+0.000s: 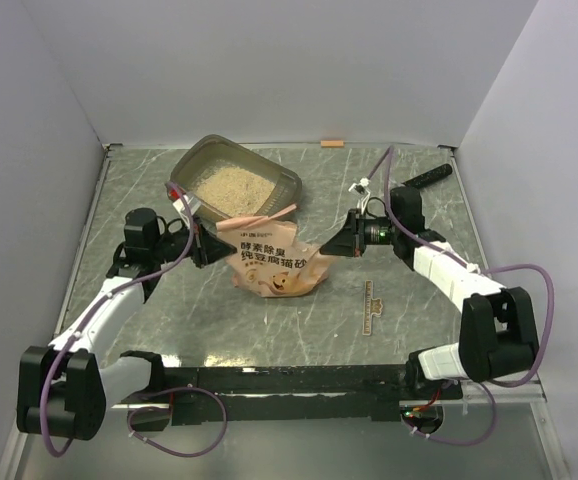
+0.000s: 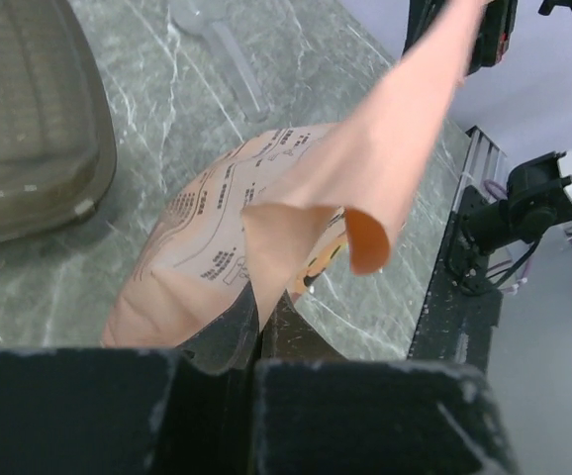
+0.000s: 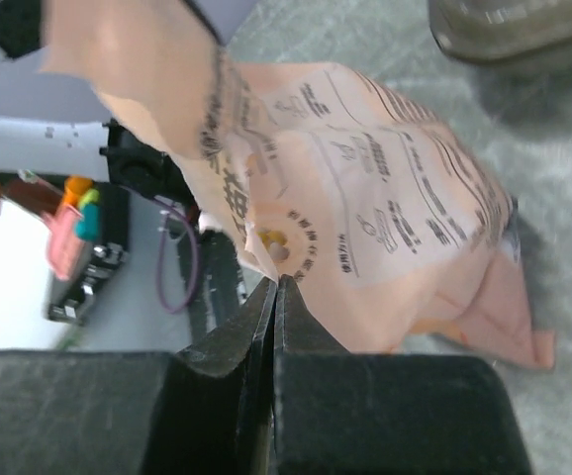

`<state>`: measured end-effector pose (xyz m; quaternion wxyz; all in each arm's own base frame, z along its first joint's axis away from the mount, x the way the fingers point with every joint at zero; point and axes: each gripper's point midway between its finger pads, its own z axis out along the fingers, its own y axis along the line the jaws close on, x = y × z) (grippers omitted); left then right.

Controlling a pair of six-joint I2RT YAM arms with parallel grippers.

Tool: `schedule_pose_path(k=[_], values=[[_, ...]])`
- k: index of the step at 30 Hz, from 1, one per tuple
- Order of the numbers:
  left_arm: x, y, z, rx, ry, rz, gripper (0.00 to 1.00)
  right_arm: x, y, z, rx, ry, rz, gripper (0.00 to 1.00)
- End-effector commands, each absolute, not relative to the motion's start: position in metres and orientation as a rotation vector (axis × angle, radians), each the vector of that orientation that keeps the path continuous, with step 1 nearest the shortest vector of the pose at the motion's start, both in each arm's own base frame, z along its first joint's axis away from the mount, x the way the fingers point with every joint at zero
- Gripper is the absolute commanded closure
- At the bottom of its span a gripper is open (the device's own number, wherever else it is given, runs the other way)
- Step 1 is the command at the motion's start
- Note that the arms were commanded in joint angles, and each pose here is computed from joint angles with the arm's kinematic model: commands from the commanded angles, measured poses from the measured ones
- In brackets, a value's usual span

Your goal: Fill the litter box with clean litter

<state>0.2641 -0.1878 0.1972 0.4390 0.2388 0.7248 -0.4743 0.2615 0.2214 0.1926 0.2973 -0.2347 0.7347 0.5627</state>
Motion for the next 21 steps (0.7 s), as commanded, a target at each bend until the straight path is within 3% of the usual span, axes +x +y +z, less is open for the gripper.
schedule_pose_path(k=[1, 8, 21], values=[[0.253, -0.183, 0.206, 0.49, 1.857, -1.241, 0.99, 0.254, 0.206, 0.171, -0.419, 2.202, 1.524, 1.0], [0.236, -0.186, 0.185, 0.204, 2.11, -1.443, 0.99, 0.241, 0.2, 0.149, -0.174, 2.302, 1.652, 1.0], [0.18, -0.18, 0.178, -0.005, 2.243, -1.496, 0.99, 0.209, 0.193, 0.121, 0.08, 2.455, 1.64, 1.0]])
